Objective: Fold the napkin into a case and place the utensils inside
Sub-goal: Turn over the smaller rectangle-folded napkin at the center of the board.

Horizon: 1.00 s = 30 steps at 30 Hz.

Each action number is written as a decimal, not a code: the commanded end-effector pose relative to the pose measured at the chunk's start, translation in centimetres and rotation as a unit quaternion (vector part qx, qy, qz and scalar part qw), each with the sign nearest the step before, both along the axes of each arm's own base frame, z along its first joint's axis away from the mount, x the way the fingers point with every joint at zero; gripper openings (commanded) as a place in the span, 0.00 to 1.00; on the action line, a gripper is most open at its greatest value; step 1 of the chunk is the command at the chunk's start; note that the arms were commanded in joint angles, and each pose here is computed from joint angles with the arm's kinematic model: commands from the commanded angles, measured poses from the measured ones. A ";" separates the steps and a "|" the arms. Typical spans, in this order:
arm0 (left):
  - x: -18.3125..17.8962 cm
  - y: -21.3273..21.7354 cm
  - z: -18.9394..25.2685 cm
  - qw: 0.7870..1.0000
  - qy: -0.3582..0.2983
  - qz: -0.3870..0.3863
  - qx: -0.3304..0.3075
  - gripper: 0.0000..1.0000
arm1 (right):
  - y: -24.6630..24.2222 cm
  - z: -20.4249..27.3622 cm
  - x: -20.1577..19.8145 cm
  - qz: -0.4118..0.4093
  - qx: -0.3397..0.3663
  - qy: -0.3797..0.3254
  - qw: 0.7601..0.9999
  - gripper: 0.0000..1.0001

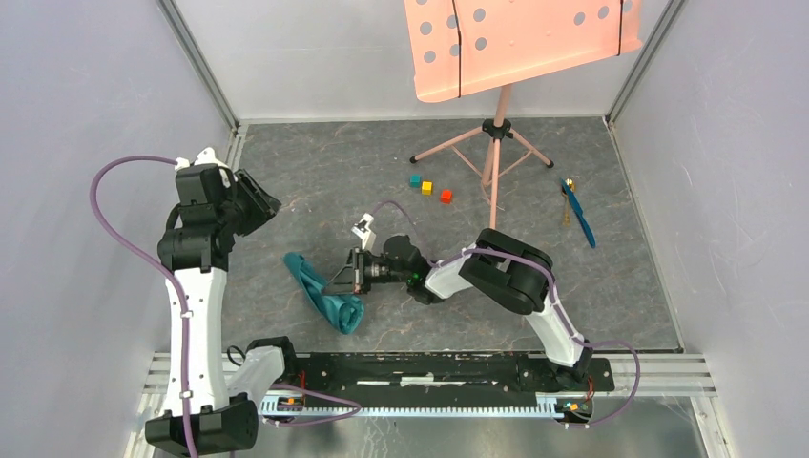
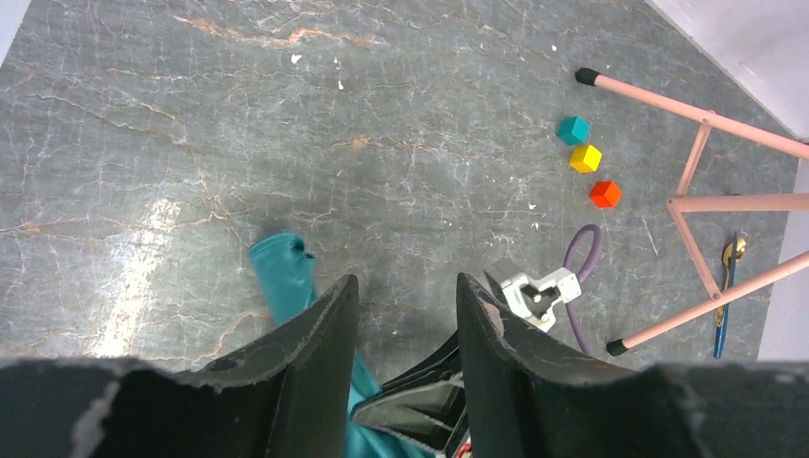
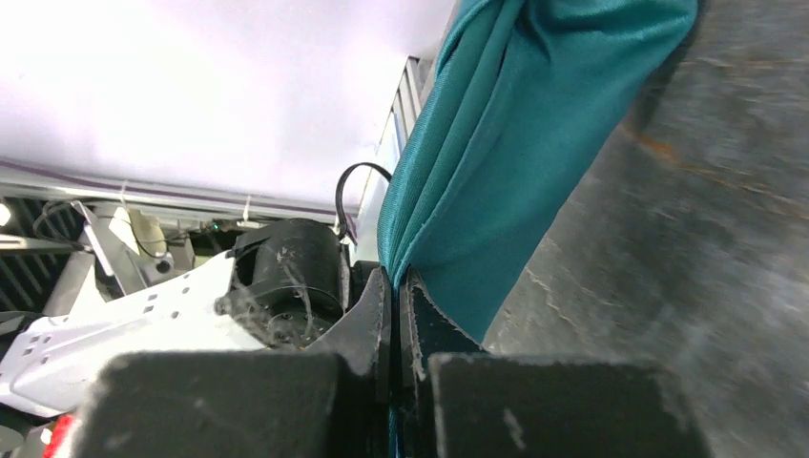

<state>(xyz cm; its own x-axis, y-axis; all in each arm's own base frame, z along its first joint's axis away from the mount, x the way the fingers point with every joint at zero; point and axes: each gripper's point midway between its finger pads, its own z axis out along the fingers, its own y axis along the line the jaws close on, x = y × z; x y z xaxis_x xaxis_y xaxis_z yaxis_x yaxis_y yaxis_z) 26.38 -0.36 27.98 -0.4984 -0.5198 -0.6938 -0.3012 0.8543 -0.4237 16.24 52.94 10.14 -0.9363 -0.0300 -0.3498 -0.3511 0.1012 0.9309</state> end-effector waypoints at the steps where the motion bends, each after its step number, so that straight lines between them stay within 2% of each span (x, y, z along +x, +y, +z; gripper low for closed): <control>1: 0.5 0.0 0.8 1.000 -0.011 -0.022 0.017 0.49 | -2.1 1.1 1.7 -0.019 0.065 0.014 0.998 0.00; 8: 1.9 -0.9 -0.9 0.999 0.008 -0.043 -0.001 0.47 | -6.1 -2.6 3.7 -0.054 0.043 0.019 0.997 0.00; 14: 2.9 -1.9 -2.5 0.998 0.024 -0.058 -0.010 0.47 | -8.4 -4.1 4.8 -0.075 0.029 0.005 0.997 0.07; 17: 3.5 -2.9 -3.8 0.996 0.040 -0.075 -0.019 0.47 | -9.6 -5.1 5.3 -0.081 0.003 -0.017 0.997 0.16; 20: 4.0 -4.5 -5.9 0.992 0.064 -0.107 -0.035 0.47 | -10.8 -6.0 6.1 -0.072 -0.048 -0.068 0.994 0.32; 23: 4.3 -6.6 -8.1 0.981 0.086 -0.152 -0.081 0.47 | -12.1 -7.6 7.4 -0.040 -0.136 -0.130 0.981 0.41; 26: 4.2 -8.7 -10.5 0.966 0.112 -0.190 -0.136 0.46 | -14.0 -8.3 8.6 -0.014 -0.222 -0.206 0.953 0.48; 30: 4.0 -10.7 -12.9 0.945 0.136 -0.215 -0.205 0.44 | -16.0 -6.5 9.3 -0.010 -0.274 -0.279 0.920 0.55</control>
<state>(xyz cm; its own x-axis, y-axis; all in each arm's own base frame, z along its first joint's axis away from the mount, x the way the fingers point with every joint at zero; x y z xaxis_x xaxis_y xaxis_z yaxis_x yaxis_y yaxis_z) 29.89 -8.08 14.99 -0.8259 -0.4400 -0.3526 -0.1892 0.8054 -0.5618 25.77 40.22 3.96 -0.7579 -0.1123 -0.6427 -0.6161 0.4473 0.6484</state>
